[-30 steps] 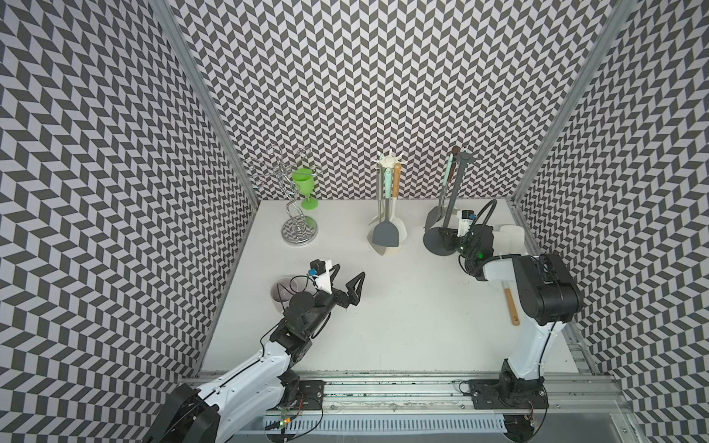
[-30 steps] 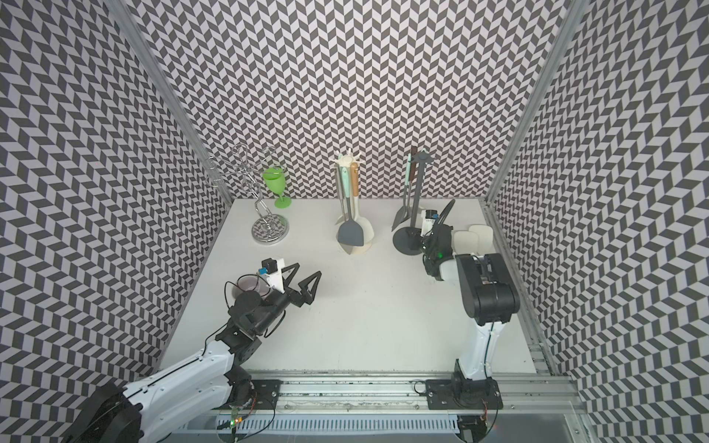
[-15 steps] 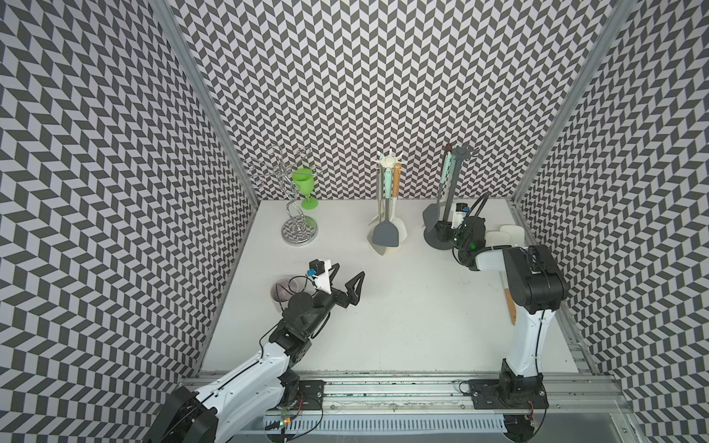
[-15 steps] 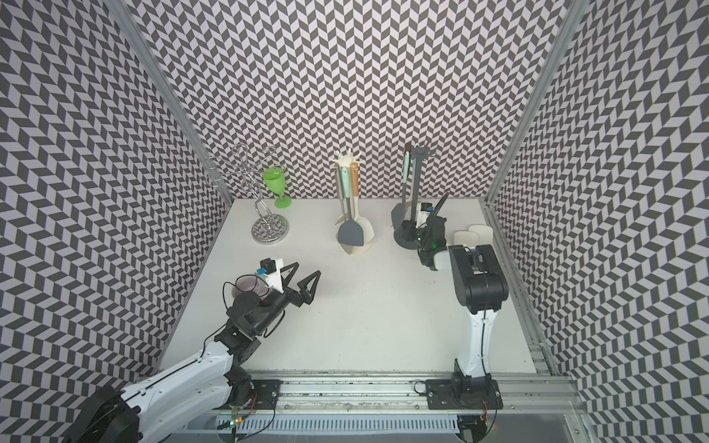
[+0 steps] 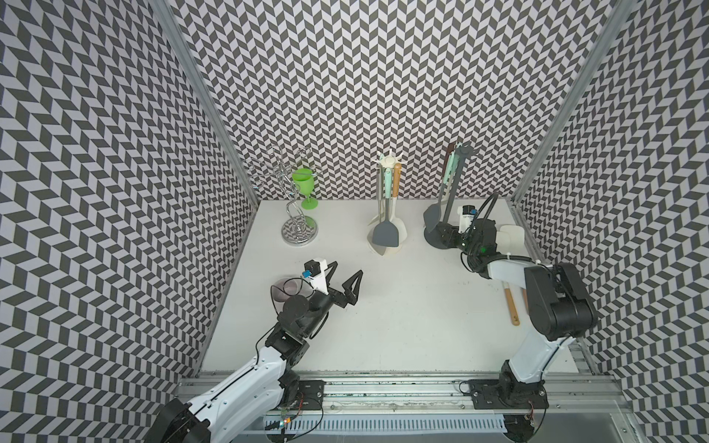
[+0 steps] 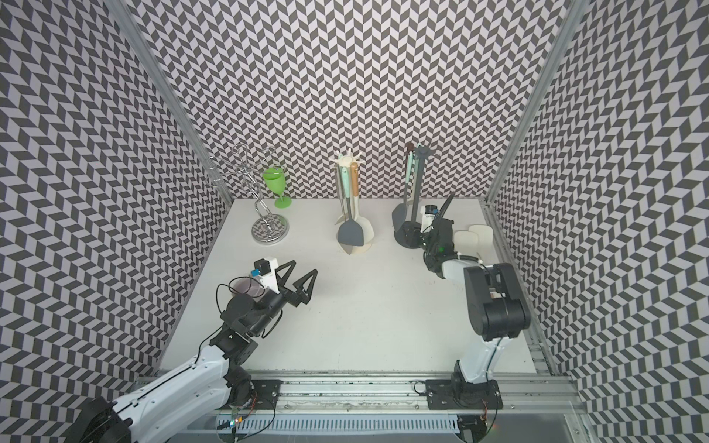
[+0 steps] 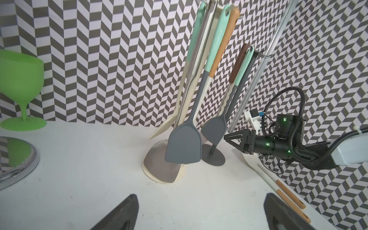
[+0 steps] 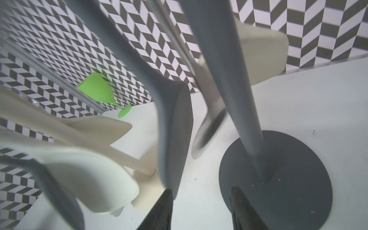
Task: Take the spatula off the kitchen utensil rack
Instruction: Adjust the rack at the center of the board.
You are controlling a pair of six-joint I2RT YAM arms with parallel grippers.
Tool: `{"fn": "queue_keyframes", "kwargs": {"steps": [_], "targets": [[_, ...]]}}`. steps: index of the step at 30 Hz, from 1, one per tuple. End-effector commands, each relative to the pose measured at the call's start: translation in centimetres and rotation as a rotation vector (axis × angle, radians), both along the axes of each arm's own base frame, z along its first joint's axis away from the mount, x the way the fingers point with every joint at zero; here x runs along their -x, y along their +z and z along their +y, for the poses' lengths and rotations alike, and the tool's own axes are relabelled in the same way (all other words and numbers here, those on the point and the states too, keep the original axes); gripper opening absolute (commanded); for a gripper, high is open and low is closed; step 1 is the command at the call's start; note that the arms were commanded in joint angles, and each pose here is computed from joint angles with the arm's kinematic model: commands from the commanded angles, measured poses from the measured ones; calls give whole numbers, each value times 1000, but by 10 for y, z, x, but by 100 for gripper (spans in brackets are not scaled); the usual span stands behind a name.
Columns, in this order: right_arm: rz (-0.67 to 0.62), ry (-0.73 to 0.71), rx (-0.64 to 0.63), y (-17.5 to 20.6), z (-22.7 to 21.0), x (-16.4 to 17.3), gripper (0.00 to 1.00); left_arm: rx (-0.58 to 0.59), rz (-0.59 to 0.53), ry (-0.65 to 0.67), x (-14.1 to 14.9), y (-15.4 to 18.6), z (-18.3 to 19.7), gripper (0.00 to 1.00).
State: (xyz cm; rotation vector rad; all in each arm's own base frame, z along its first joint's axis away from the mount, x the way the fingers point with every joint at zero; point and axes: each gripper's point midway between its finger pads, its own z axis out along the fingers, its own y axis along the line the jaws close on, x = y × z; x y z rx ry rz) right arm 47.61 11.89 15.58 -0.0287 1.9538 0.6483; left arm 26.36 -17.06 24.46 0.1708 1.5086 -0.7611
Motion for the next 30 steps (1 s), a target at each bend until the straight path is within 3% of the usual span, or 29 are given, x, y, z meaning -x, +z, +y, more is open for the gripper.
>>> {"fn": "queue_keyframes", "kwargs": {"steps": [1,16,20,22,26,30], "targets": [[-23,19,4,27,1,27,51,53,-30,-9,8,18,2,100],[-48,178,-109,125,32,168,62,154,-82,-22,27,35,12,100],[-69,150,-166,148,26,186,74,161,-91,-24,30,36,13,100],[-72,120,-203,158,21,191,99,159,-84,-19,29,33,13,100],[-56,0,-257,161,4,188,100,136,-53,-27,23,22,6,100],[-91,29,-334,168,9,191,100,114,-17,-36,15,11,-1,100]]}}
